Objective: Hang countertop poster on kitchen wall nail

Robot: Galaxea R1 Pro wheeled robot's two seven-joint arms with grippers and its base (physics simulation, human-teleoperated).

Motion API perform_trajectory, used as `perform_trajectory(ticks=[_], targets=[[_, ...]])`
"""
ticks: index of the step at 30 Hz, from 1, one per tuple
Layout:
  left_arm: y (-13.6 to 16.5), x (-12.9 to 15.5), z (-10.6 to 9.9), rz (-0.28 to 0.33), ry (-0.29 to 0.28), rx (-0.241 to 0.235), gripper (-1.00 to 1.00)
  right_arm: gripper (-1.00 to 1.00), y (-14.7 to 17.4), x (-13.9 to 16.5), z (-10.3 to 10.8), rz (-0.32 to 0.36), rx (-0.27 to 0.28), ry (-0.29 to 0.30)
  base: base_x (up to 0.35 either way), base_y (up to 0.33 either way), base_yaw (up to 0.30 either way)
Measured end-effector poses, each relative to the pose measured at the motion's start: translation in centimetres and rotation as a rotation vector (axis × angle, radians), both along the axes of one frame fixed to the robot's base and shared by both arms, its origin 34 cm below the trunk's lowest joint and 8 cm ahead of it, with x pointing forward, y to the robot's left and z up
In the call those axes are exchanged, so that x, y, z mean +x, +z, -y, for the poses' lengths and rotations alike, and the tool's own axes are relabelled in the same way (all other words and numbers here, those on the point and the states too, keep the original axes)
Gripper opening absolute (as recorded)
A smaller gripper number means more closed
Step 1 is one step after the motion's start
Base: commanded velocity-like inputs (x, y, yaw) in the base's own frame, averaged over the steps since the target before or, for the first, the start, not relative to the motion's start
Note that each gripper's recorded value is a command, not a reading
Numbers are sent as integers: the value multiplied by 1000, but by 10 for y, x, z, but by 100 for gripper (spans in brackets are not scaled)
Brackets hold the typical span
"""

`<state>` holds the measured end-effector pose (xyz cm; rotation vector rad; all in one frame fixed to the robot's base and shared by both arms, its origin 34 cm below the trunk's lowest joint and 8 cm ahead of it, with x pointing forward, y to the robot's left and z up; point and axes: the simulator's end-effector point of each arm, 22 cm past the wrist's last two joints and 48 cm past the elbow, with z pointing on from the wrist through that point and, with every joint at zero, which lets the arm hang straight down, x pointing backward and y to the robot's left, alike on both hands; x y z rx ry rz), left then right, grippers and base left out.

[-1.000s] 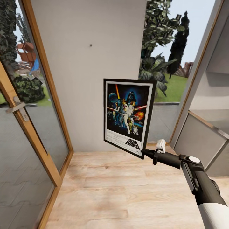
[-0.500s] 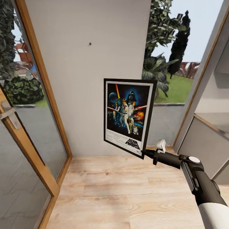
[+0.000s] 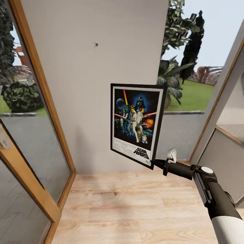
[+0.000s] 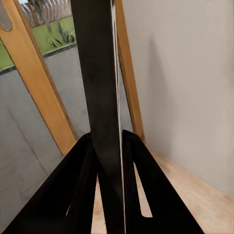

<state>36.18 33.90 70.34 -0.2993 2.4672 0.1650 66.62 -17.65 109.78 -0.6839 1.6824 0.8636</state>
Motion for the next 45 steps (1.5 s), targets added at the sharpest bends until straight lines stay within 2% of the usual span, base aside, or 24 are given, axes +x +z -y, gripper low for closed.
perform_trajectory(ticks=[8, 11, 19, 23, 24, 26, 28, 30, 33, 35, 37, 39, 40, 41, 43, 44, 45], targets=[[0, 0, 0, 0, 0, 0, 100, -100, 1, 0, 0, 3, 0, 3, 319, 92, 0], [0, 0, 0, 0, 0, 0, 100, -100, 2, -4, -3, 3, 5, 23, 299, 86, 0], [-1, -2, -2, -3, 6, -1, 100, -100, 1, -6, -5, 0, 9, 36, 92, 26, 0], [-19, -27, 15, -61, -24, -59, 100, -100, 2, -8, -12, 0, 6, 53, 9, 2, 0], [-29, -43, 23, -96, -35, -87, 100, -100, 12, -11, -21, 9, -2, 74, 2, 1, 0], [-35, -55, 28, -122, -40, -105, 100, -100, 25, -14, -31, -13, -1, 91, 2, 0, 0], [-37, -59, 29, -132, -41, -111, 100, -100, 35, -16, -39, -30, 7, 101, 1, 0, 0], [-40, -64, 31, -141, -42, -117, 100, -100, 69, -13, -53, -30, 29, 119, 0, 0, 0], [-41, -66, 31, -146, -42, -120, 100, -100, 97, -9, -70, -28, 46, 147, 0, 0, 0], [-41, -67, 30, -147, -43, -119, 100, -100, 108, -8, -80, -30, 43, 167, 0, 0, 0], [-41, -67, 29, -149, -43, -118, 100, -100, 133, -4, -94, -26, 36, 197, 0, 0, 0], [-41, -68, 29, -150, -43, -118, 100, -100, 152, 0, -98, -25, 32, 204, 0, 0, 0], [-42, -68, 29, -151, -43, -118, 100, -100, 183, 10, -100, -37, 25, 204, 0, 0, 0], [-41, -68, 29, -150, -43, -118, 100, -100, 201, 10, -101, -23, 35, 213, 0, 0, 0], [-41, -68, 29, -150, -44, -117, 100, -100, 218, 15, -101, -16, 35, 220, 0, 0, 0], [-41, -68, 29, -151, -44, -117, 100, -100, 238, 20, -102, -13, 44, 250, 0, 0, 0], [-41, -68, 29, -150, -44, -117, 100, -100, 244, 21, -102, -11, 46, 255, 0, 0, 0]])
